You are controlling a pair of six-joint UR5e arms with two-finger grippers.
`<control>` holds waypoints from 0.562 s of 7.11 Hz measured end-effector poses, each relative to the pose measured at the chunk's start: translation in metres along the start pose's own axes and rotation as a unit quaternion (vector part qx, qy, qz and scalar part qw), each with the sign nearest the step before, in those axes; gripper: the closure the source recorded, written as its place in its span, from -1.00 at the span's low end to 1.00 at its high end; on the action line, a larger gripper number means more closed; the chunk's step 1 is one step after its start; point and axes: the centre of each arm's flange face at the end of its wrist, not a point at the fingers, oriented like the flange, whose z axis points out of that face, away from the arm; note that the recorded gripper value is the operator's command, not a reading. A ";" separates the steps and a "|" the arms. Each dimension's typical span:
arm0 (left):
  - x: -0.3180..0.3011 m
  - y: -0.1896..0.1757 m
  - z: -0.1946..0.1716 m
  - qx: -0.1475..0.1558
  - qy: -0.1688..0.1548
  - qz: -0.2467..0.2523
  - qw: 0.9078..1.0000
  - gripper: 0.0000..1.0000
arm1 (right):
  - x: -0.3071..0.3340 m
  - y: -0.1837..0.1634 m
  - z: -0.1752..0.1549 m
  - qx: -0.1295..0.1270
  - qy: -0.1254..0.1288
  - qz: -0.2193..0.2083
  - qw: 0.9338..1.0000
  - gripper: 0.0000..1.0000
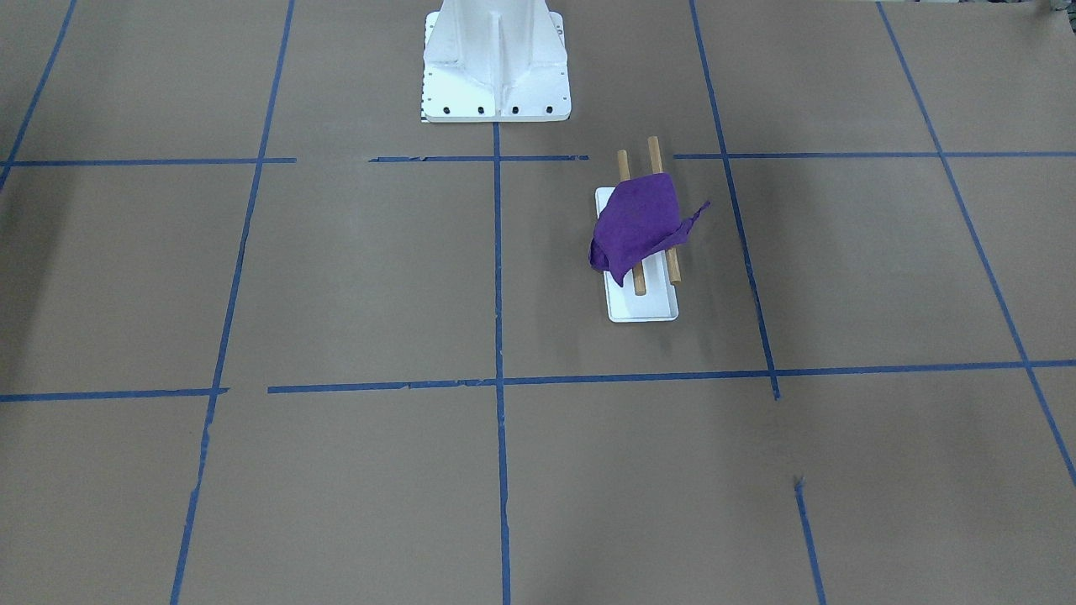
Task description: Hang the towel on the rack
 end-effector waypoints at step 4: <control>0.016 -0.008 0.001 0.012 0.004 -0.032 0.999 -1.00 | -0.042 -0.015 0.001 -0.004 0.013 0.008 1.000 -1.00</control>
